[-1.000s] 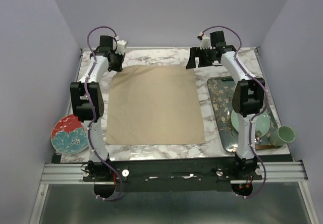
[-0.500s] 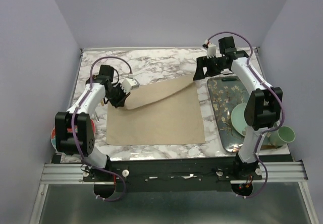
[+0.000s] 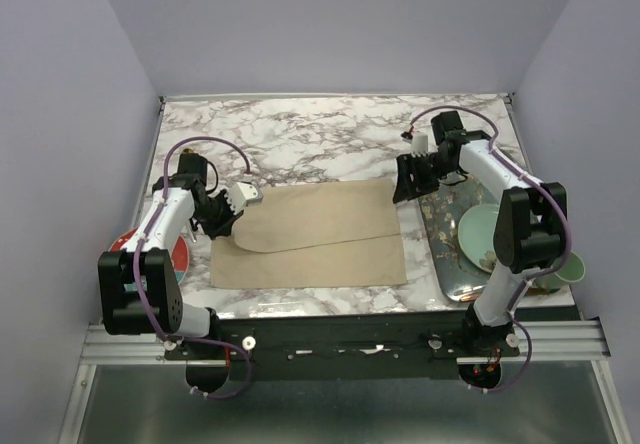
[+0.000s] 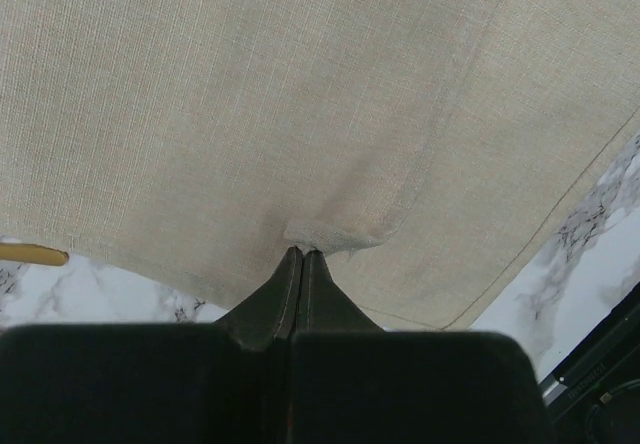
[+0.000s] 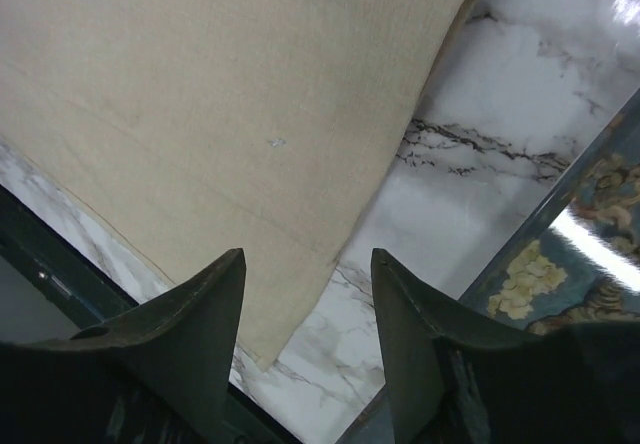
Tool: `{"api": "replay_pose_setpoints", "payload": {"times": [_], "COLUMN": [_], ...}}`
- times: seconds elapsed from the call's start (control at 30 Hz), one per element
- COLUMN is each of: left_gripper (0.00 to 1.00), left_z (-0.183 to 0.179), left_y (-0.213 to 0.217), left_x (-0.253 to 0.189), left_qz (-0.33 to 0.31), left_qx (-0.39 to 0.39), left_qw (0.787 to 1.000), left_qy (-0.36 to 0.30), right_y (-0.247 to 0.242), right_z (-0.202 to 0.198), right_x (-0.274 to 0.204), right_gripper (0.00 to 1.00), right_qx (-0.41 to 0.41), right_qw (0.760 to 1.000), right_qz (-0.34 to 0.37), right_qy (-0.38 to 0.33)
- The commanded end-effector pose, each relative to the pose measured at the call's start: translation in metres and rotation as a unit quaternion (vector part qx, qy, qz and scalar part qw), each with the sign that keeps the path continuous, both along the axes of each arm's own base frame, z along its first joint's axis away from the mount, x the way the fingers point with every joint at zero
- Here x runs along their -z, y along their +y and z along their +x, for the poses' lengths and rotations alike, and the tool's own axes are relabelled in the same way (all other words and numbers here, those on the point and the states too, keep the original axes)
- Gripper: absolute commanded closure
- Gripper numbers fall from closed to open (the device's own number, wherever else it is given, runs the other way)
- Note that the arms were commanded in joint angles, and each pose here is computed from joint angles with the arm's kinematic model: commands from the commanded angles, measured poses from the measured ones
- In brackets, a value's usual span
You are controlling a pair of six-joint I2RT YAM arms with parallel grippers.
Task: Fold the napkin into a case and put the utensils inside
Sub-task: Fold the napkin flat at the center of the board, then move the rectangle-folded napkin to the center of the board.
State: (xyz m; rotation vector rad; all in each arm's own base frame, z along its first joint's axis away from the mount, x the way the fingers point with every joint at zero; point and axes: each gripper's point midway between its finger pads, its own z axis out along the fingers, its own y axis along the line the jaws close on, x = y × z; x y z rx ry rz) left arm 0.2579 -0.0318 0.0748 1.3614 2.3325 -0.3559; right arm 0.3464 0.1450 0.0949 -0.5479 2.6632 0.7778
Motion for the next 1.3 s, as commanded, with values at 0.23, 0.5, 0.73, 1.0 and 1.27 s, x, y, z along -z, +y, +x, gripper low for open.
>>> {"api": "replay_pose_setpoints", "payload": {"times": [0.23,0.5,0.73,1.0,1.27], "left_gripper": [1.0,0.97,0.88,0.78,0.82], "left_z": [-0.005,-0.001,-0.002,-0.005,-0.003], "left_y": [0.003,0.004,0.006,0.009,0.012], "left_x": [0.018,0.019,0.022,0.024,0.022], "left_qz": [0.002,0.003,0.009,0.016,0.022], "left_qx": [-0.014,-0.022,-0.027,-0.033,-0.034], "left_qw": [1.0,1.0,1.0,0.999,0.999], "left_qy": [0.012,0.006,0.009,0.007,-0.002], "right_y": [0.001,0.005,0.007,0.006,0.007], "right_z": [-0.048,-0.053,-0.051,-0.053,-0.056], "right_x": [0.049,0.069,0.077,0.07,0.05], "right_gripper": [0.48,0.53,0.62,0.91,0.99], "right_qx": [0.014,0.022,0.028,0.032,0.024], "right_qw": [0.996,0.995,0.993,0.993,0.995], "right_qz": [-0.016,-0.03,-0.033,-0.034,-0.027], "right_qy": [0.083,0.098,0.108,0.107,0.088]}}
